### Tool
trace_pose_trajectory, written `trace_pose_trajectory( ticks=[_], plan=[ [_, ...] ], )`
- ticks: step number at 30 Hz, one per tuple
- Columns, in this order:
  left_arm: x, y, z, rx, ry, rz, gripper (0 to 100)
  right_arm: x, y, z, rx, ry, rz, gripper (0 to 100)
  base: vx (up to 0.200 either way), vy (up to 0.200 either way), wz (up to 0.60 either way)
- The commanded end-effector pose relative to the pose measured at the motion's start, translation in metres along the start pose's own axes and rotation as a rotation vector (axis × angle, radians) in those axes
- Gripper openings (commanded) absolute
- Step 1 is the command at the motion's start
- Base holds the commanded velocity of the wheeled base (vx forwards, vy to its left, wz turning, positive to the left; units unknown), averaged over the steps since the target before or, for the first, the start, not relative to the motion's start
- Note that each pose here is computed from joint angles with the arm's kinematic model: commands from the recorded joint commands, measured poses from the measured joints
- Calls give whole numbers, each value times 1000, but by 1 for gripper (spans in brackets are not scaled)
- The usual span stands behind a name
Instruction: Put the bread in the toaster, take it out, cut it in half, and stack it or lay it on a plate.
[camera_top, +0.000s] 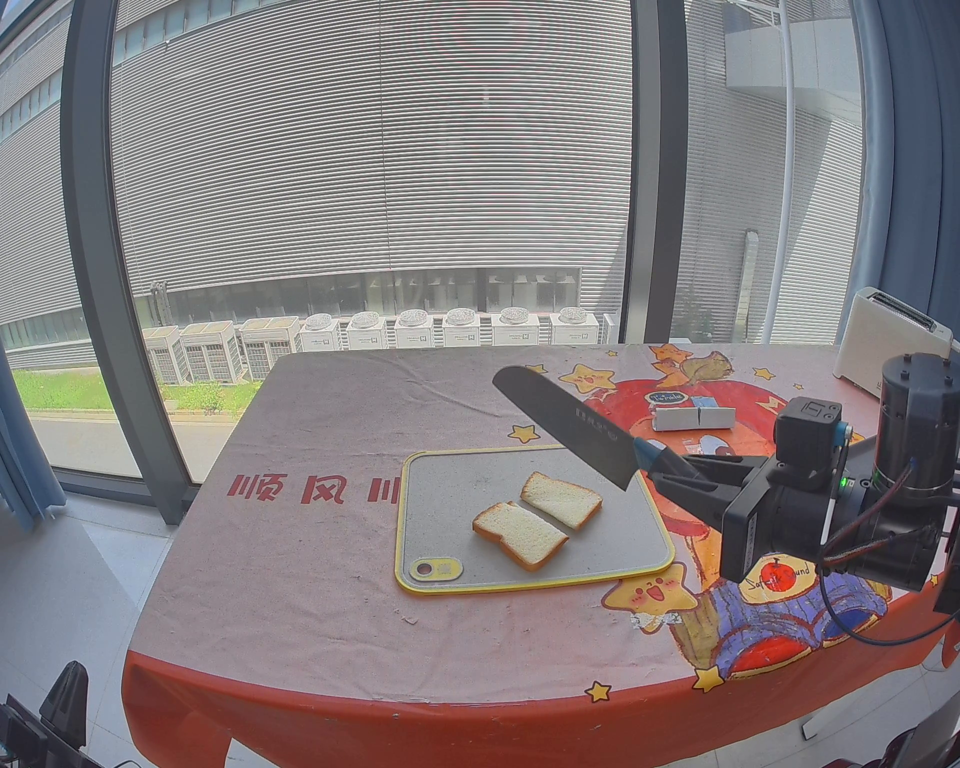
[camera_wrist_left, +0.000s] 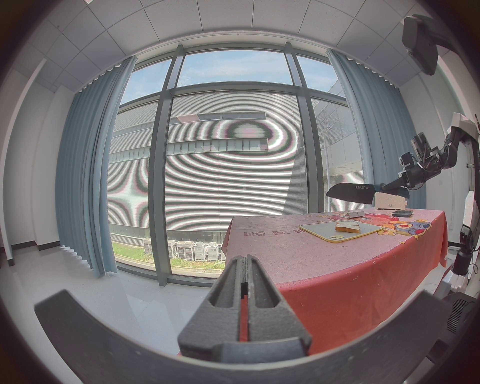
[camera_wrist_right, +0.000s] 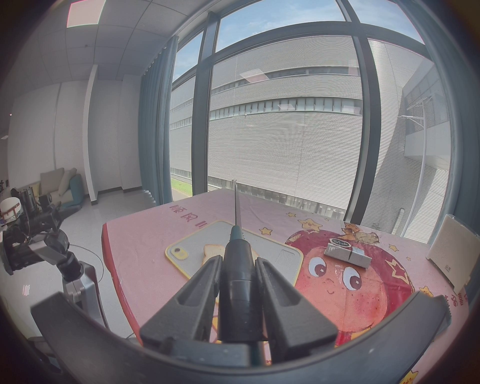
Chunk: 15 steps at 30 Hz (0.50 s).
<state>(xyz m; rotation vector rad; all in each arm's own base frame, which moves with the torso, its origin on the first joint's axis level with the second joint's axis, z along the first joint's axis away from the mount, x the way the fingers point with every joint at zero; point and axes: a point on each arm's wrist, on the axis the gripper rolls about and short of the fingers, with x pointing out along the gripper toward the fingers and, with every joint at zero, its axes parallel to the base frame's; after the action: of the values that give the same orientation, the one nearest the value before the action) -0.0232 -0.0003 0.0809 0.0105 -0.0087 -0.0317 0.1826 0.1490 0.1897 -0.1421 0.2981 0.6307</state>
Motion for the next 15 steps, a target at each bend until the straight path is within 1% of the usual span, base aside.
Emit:
trace_pose_trajectory(
  ticks=[1,4,11,15],
  plan=[
    [0,0,-5,0,4,-1,0,1,0,2,27,-45,0,0,0,0,0],
    [0,0,-5,0,5,1,0,1,1,-3,34,-48,-1,0,0,0,0],
    [0,0,-5,0,5,-1,0,-2,0,-2,36,-60,-4,0,0,0,0],
    [0,0,-5,0,5,1,0,0,1,-4,29,-46,-4,0,0,0,0]
  ],
)
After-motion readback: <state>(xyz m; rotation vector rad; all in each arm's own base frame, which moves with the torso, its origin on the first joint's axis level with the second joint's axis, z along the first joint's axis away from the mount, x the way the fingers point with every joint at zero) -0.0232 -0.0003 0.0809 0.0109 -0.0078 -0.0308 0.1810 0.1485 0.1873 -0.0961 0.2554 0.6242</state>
